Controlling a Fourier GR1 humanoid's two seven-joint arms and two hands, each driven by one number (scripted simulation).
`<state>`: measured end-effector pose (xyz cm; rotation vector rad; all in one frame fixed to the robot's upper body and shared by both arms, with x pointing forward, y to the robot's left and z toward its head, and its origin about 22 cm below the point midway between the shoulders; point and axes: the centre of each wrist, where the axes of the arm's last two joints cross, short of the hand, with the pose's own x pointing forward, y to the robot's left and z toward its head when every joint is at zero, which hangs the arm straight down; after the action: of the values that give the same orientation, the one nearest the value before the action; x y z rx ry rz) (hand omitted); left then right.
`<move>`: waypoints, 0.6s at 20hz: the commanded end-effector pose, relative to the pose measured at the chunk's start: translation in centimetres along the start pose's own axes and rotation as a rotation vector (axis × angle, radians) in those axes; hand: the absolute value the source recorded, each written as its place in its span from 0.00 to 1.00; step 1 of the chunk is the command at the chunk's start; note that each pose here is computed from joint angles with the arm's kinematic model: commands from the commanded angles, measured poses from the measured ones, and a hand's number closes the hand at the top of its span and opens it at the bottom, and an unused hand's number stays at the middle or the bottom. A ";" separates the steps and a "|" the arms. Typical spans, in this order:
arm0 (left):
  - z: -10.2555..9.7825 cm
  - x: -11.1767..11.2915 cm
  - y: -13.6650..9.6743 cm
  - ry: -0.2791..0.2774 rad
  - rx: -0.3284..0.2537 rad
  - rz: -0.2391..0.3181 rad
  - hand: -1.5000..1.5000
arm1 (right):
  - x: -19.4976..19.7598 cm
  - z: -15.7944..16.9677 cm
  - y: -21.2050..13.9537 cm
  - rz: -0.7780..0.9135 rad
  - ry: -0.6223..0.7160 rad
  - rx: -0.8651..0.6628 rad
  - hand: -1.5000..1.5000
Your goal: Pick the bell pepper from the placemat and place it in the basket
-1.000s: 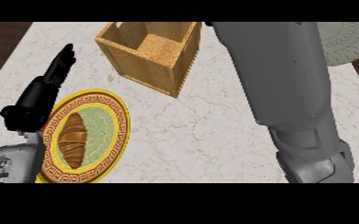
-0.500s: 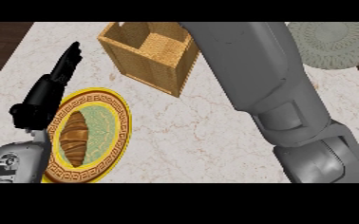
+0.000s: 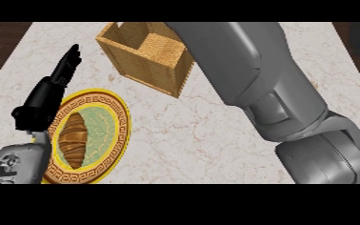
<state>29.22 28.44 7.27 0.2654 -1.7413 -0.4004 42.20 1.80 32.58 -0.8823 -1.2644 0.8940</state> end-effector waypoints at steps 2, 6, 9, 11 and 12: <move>-0.8 1.3 0.2 0.007 0.001 0.011 0.50 | -1.2 -1.3 1.1 0.162 -0.005 0.049 1.00; 0.3 0.0 1.7 0.012 -0.002 0.000 0.50 | -0.2 -0.8 0.3 0.057 -0.024 0.136 0.00; -0.8 0.7 0.6 0.010 0.022 -0.006 0.50 | -0.2 -0.8 0.7 -0.016 -0.051 0.163 0.00; -0.2 -0.3 0.0 0.001 -0.016 -0.001 0.50 | -0.6 -1.1 1.1 -0.056 -0.056 0.152 0.00; -0.6 0.6 -0.3 0.012 -0.005 -0.001 0.50 | -1.1 -1.3 2.0 -0.087 -0.056 0.123 0.00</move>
<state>29.37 28.30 7.76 0.2655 -1.7370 -0.4017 43.18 1.61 30.87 -0.7533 -1.2271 0.9734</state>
